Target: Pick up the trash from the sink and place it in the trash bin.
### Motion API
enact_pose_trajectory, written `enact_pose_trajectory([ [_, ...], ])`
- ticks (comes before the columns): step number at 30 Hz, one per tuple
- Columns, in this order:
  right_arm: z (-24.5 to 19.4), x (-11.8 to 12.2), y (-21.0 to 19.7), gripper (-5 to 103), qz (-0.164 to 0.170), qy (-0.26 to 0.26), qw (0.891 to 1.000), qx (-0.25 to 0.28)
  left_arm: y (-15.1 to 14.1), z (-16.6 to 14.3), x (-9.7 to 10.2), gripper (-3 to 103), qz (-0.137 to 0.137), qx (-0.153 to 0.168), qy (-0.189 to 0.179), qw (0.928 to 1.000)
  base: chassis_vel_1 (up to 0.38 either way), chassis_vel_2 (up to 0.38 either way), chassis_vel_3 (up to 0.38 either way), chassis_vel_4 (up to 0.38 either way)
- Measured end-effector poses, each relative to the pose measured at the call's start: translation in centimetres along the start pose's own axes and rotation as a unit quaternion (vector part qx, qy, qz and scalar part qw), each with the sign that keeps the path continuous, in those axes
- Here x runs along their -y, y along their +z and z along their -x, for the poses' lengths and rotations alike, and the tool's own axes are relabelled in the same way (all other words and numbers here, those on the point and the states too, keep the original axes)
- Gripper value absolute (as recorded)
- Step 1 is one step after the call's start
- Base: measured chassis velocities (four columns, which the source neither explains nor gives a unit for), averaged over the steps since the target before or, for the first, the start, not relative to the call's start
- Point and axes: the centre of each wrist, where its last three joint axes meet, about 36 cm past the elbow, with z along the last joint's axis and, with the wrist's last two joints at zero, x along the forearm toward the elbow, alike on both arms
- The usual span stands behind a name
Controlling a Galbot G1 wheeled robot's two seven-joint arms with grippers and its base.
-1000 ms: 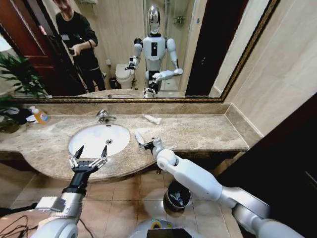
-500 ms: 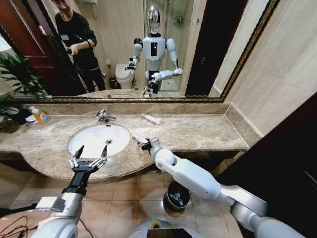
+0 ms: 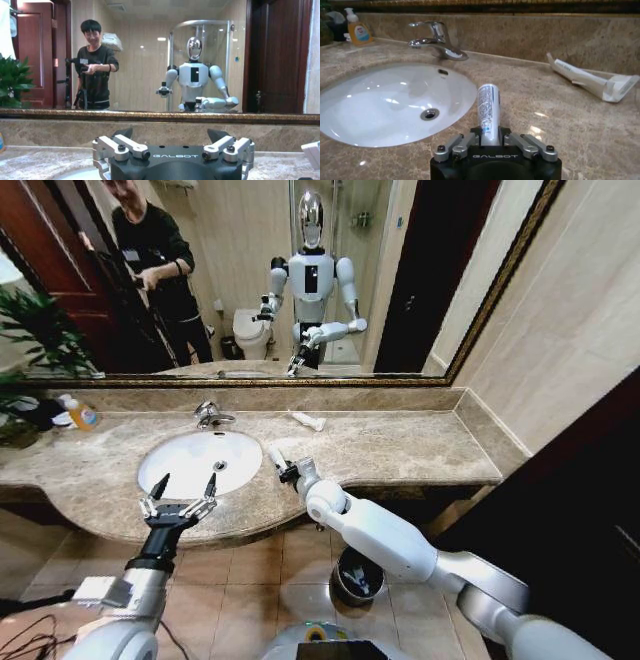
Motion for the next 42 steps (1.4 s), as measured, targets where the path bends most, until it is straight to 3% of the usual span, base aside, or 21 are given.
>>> enact_pose_trajectory([
  [7, -2.1, 1.1, -0.4, 12, 0.001, 0.006, 1.0, 0.016, 0.0, 0.0, 0.0, 100, 0.0, 0.0, 0.0, 1.0, 0.0, 0.0, 0.0, 0.0],
  [10, -5.2, 3.1, -1.6, 12, 0.012, 0.011, 0.999, 0.042, 0.0, 0.0, 0.0, 100, 0.0, 0.0, 0.0, 1.0, 0.0, 0.0, 0.0, 0.0],
  [14, -11.0, 8.0, -3.2, 12, 0.024, 0.017, 0.998, 0.061, 0.0, 0.0, 0.0, 100, 0.0, 0.0, 0.0, 1.0, 0.0, 0.0, 0.0, 0.0],
  [16, -11.9, 9.4, -3.1, 12, 0.025, 0.022, 0.998, 0.059, 0.0, 0.0, 0.0, 100, 0.0, 0.0, 0.0, 1.0, 0.0, 0.0, 0.0, 0.0],
  [18, -14.5, 13.1, -2.1, 12, 0.019, 0.035, 0.998, 0.047, 0.0, 0.0, 0.0, 100, 0.0, 0.0, 0.0, 1.0, 0.0, 0.0, 0.0, 0.0],
  [19, -14.5, 13.1, -2.1, 12, 0.019, 0.035, 0.998, 0.047, 0.0, 0.0, 0.0, 100, 0.0, 0.0, 0.0, 1.0, 0.0, 0.0, 0.0, 0.0],
  [20, -16.2, 14.9, -0.5, 12, 0.014, 0.031, 0.999, 0.035, 0.0, 0.0, 0.0, 100, 0.0, 0.0, 0.0, 1.0, 0.0, 0.0, 0.0, 0.0],
  [25, -19.0, 18.0, 3.1, 12, 0.012, -0.045, 0.997, 0.054, 0.0, 0.0, 0.0, 100, 0.0, 0.0, 0.0, 1.0, 0.0, 0.0, 0.0, 0.0],
  [27, -20.2, 19.9, 4.2, 12, 0.002, -0.101, 0.991, 0.083, 0.0, 0.0, 0.0, 100, 0.0, 0.0, 0.0, 1.0, 0.0, 0.0, 0.0, 0.0],
  [28, -20.2, 19.9, 4.2, 12, 0.002, -0.101, 0.991, 0.083, 0.0, 0.0, 0.0, 100, 0.0, 0.0, 0.0, 1.0, 0.0, 0.0, 0.0, 0.0],
  [30, -21.2, 21.4, 5.1, 12, 0.004, -0.18, 0.978, 0.101, 0.0, 0.0, 0.0, 100, 0.0, 0.0, 0.0, 1.0, 0.0, 0.0, 0.0, 0.0],
  [34, -21.5, 22.8, 7.8, 12, 0.003, -0.25, 0.964, 0.094, 0.0, 0.0, 0.0, 100, 0.0, 0.0, 0.0, 1.0, 0.0, 0.0, 0.0, 0.0],
  [42, -20.2, 21.8, 17.5, 12, 0.026, -0.232, 0.971, 0.051, 0.0, 0.0, 0.0, 100, 0.0, 0.0, 0.0, 1.0, 0.0, 0.0, 0.0, 0.0],
])
